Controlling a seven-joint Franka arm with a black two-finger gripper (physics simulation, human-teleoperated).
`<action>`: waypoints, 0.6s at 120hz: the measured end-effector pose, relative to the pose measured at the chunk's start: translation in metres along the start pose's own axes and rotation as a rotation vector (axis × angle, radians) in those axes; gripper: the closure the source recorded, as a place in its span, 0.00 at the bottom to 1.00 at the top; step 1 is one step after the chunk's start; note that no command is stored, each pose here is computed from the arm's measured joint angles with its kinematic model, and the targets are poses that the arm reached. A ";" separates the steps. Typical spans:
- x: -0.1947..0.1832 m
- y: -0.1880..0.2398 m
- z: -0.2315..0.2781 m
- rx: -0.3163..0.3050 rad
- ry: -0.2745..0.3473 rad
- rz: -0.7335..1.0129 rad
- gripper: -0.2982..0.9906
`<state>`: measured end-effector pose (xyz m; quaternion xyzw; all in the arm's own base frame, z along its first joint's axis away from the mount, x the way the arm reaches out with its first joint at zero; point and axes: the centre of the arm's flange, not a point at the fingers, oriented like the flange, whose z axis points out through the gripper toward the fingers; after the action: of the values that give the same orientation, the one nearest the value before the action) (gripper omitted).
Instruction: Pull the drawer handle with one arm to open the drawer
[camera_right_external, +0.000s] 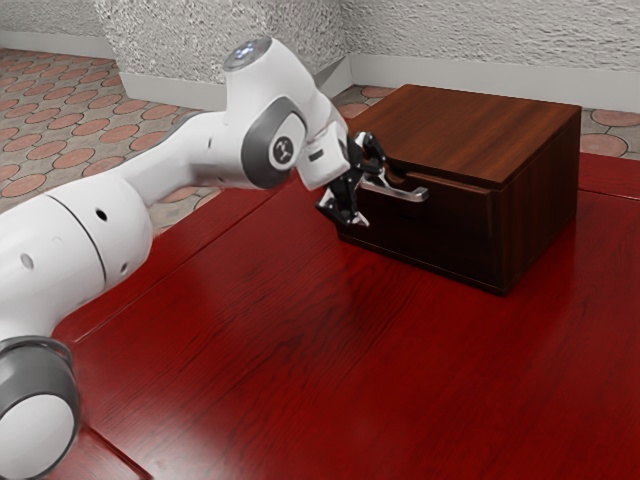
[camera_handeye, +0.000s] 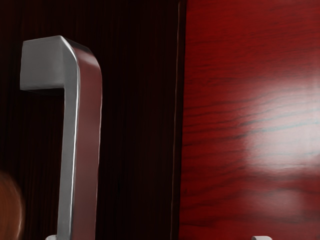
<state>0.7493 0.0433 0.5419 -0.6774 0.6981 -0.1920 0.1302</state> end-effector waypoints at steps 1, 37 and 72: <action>0.000 0.000 0.000 -0.001 0.000 0.000 0.42; 0.007 0.012 -0.011 -0.021 0.007 -0.006 0.43; 0.012 0.028 -0.021 -0.041 0.004 -0.011 0.41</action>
<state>0.7143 0.0331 0.5493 -0.6835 0.6983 -0.1798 0.1136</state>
